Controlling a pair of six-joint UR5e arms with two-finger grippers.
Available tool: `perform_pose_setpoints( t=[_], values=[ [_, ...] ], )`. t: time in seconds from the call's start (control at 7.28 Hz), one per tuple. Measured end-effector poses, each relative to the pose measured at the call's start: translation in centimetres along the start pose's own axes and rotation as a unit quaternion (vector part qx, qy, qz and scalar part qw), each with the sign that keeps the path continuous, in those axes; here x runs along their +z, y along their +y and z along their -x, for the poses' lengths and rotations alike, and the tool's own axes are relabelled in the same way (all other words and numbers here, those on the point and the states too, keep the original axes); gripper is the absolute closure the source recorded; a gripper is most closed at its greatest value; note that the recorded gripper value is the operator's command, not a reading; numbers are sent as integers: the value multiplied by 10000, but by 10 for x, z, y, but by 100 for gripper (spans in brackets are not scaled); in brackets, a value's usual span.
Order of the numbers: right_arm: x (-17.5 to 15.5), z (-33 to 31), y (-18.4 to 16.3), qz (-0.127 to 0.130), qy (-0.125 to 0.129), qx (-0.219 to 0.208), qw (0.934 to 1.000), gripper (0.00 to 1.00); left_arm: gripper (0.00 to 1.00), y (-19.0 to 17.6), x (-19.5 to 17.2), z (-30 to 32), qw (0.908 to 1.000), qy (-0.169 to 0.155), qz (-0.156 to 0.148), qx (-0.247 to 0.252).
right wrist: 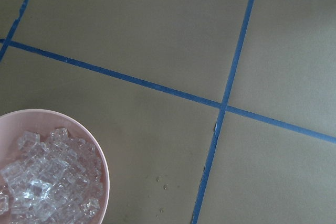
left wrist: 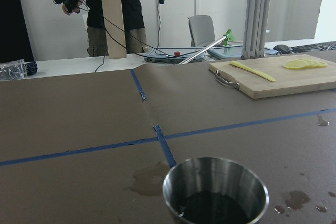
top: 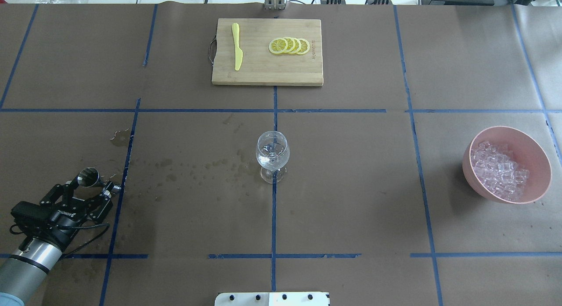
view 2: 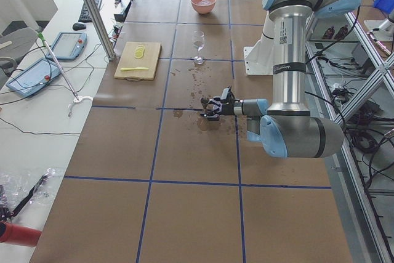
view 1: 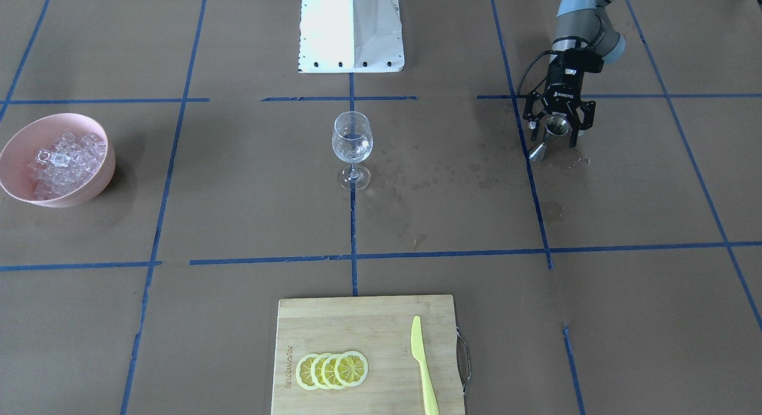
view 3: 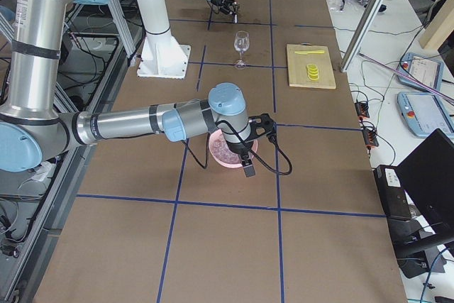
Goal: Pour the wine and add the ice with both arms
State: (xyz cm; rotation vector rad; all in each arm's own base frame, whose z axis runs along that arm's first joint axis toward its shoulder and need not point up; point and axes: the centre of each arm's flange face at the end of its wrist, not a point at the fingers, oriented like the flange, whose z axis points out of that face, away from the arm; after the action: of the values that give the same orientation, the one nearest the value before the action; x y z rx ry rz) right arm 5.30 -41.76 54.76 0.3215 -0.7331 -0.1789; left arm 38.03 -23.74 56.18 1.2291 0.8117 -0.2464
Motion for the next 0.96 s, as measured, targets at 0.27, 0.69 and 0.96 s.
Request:
perform_pose_setpoints(
  t=[0.27,0.69,0.96],
  values=[
    [0,0,0,0,-3,-2,10000,0,37,5,0,-6,10000,38,28,-8],
    [0,0,0,3,0,3,10000,0,37,8,-1,-12,9999,82,53,-25],
    [0,-1,0,5,3,1,10000,0,63,8,-2,-13,9999,88,55,-29]
  ],
)
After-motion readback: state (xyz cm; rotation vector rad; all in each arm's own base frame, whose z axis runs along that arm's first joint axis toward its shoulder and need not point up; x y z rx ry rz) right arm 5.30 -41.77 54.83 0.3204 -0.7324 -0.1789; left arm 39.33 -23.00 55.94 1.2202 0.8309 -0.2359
